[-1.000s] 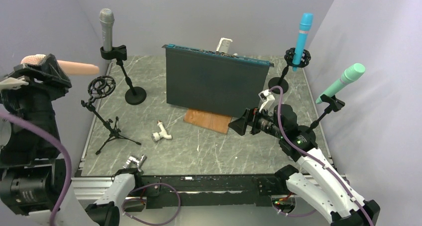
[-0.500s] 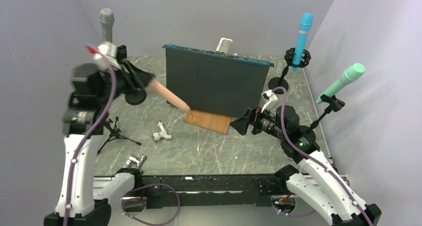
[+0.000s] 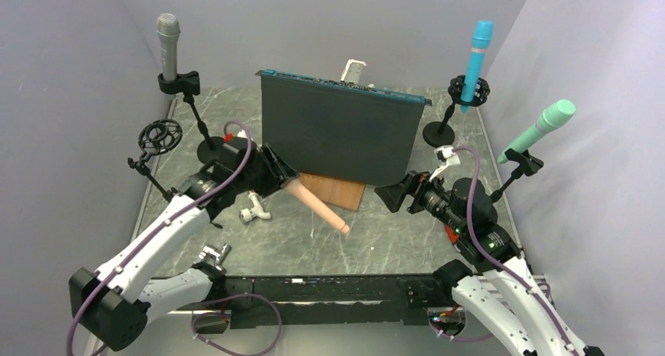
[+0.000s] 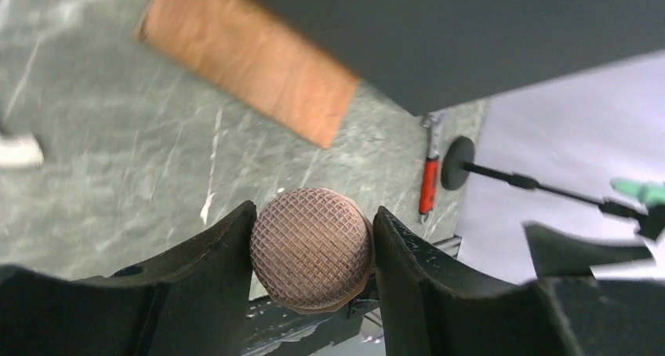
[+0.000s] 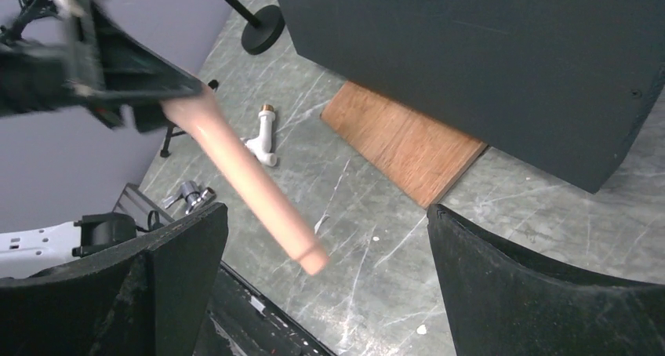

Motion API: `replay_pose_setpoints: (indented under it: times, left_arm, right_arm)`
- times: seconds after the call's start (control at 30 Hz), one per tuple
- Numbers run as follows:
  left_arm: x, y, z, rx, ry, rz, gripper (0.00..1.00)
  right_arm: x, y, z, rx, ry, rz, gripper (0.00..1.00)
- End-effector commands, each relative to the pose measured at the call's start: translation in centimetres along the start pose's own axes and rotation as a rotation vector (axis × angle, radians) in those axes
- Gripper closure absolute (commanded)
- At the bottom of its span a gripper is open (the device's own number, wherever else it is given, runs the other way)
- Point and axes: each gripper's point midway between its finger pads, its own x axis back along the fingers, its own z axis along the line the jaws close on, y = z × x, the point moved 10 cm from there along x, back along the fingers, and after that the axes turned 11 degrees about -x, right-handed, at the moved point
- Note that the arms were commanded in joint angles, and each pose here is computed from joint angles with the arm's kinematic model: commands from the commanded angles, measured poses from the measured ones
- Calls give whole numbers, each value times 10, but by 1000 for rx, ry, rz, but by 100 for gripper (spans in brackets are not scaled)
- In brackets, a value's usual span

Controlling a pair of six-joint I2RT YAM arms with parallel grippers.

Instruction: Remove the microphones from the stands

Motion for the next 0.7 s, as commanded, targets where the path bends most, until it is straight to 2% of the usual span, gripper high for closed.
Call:
replay_pose_setpoints:
  times: [0.0, 0.13, 0.33, 0.47, 0.63, 0.67]
  left_arm:
    - [-36, -13, 10, 338, 52, 24, 100]
    - [-61, -22, 26, 457, 150, 67, 100]
    - [-93, -31, 57, 654, 168, 125, 100]
    - [-109, -37, 72, 723, 209, 187, 100]
    - [-116, -51, 89, 797, 270, 165, 100]
    - [-117, -53, 93, 808, 281, 155, 98]
  right_arm:
    - [10, 8, 7, 3, -11, -41, 0]
    - [12, 8, 8, 5, -10, -40, 0]
    - [16, 6, 6, -2, -13, -45, 0]
    - [13, 0, 3, -23, -5, -22, 0]
    - [9, -4, 1, -34, 7, -12, 0]
    - [9, -4, 1, -34, 7, -8, 0]
